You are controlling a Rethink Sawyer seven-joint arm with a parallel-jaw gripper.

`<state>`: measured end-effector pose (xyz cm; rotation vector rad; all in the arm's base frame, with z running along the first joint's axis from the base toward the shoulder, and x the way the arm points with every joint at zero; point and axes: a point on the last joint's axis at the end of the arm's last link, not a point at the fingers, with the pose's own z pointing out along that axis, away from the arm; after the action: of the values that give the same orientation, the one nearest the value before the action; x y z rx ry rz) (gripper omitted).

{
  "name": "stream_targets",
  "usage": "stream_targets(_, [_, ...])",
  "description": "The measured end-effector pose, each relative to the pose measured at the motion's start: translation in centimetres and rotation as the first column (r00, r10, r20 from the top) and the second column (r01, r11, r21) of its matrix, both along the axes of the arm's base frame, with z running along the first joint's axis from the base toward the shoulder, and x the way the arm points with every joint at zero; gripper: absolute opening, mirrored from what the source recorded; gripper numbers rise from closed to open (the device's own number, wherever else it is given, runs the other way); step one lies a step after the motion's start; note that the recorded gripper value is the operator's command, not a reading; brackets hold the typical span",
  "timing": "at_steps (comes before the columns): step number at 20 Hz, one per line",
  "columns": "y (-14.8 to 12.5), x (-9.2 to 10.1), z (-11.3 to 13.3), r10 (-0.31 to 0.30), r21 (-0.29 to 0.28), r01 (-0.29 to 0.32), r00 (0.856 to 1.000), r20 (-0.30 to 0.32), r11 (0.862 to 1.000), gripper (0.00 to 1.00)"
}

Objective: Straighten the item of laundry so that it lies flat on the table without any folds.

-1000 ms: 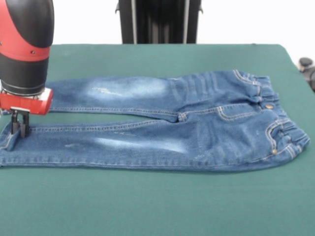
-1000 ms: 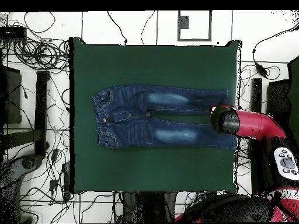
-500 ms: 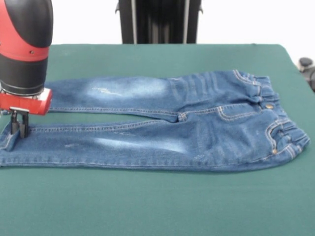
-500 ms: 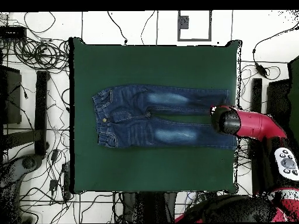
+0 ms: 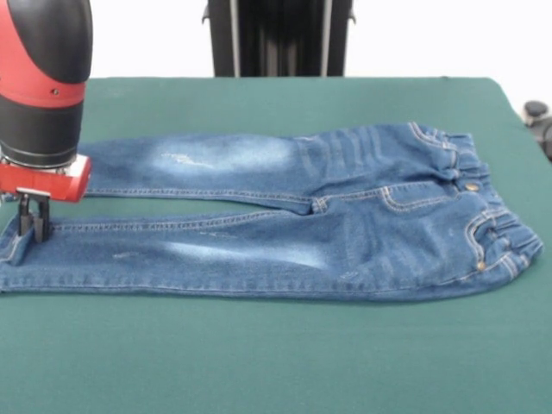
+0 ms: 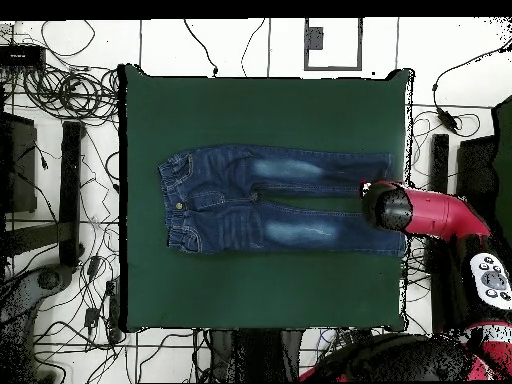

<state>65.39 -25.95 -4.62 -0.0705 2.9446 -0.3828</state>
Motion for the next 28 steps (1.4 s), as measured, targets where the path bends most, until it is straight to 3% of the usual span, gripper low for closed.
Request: stream_targets(28, [-2.2, 1.9, -0.1, -0.044, 0.031, 0.043, 0.997, 0.061, 0.999, 0.00])
